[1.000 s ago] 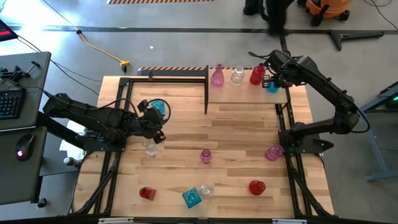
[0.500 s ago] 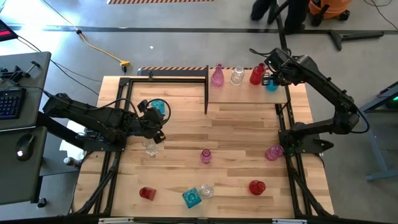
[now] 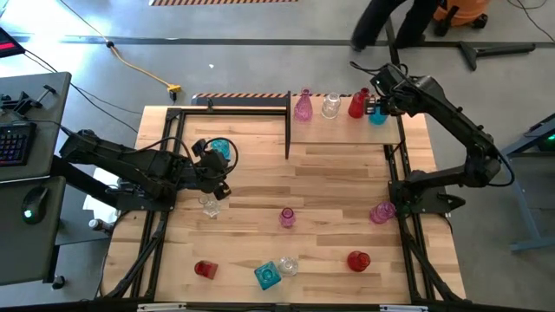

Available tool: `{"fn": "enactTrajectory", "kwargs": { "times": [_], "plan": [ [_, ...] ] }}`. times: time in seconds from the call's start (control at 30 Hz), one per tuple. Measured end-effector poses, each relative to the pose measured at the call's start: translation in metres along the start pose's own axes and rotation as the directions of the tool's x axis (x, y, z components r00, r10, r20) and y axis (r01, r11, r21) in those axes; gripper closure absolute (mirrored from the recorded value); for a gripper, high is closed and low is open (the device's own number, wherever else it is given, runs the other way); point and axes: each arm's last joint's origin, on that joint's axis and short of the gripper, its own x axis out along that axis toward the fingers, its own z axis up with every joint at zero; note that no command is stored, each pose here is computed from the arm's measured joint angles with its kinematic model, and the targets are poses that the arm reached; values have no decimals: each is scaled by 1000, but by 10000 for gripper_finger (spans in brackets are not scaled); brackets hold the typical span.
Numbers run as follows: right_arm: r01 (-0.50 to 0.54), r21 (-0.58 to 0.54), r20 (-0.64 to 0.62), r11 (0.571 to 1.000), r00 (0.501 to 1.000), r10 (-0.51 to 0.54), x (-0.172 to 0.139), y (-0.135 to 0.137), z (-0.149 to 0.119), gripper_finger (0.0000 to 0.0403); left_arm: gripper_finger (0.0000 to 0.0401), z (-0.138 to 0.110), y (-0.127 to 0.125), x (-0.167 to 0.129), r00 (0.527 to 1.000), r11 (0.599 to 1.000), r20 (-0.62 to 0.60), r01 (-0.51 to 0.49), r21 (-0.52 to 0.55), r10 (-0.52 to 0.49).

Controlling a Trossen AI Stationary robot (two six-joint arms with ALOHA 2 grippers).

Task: Sort vases onto shelf
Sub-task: Put the bottom right blue vase on the shelf

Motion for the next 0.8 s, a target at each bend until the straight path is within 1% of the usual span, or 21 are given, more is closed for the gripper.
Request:
{"fn": "enactTrajectory", "kwargs": {
  "times": [0.3, 0.47, 0.67, 0.8],
  "plan": [
    [-13, 11, 4, 1000, 1000, 13, 1, 0, 2, 372, 318, 0, 0, 0, 1000, 1000, 0, 0, 0, 0],
    [-73, -4, -29, 997, 997, 73, 0, 2, 1, 372, 318, 0, 0, 0, 1000, 1000, 0, 0, 0, 0],
    [-128, 10, -13, 992, 992, 128, 0, 6, 4, 372, 318, 0, 0, 0, 1000, 1000, 0, 0, 0, 0],
    [-132, 17, 11, 991, 991, 131, 0, 7, 6, 372, 318, 0, 0, 0, 1000, 1000, 0, 0, 0, 0]
  ]
}}
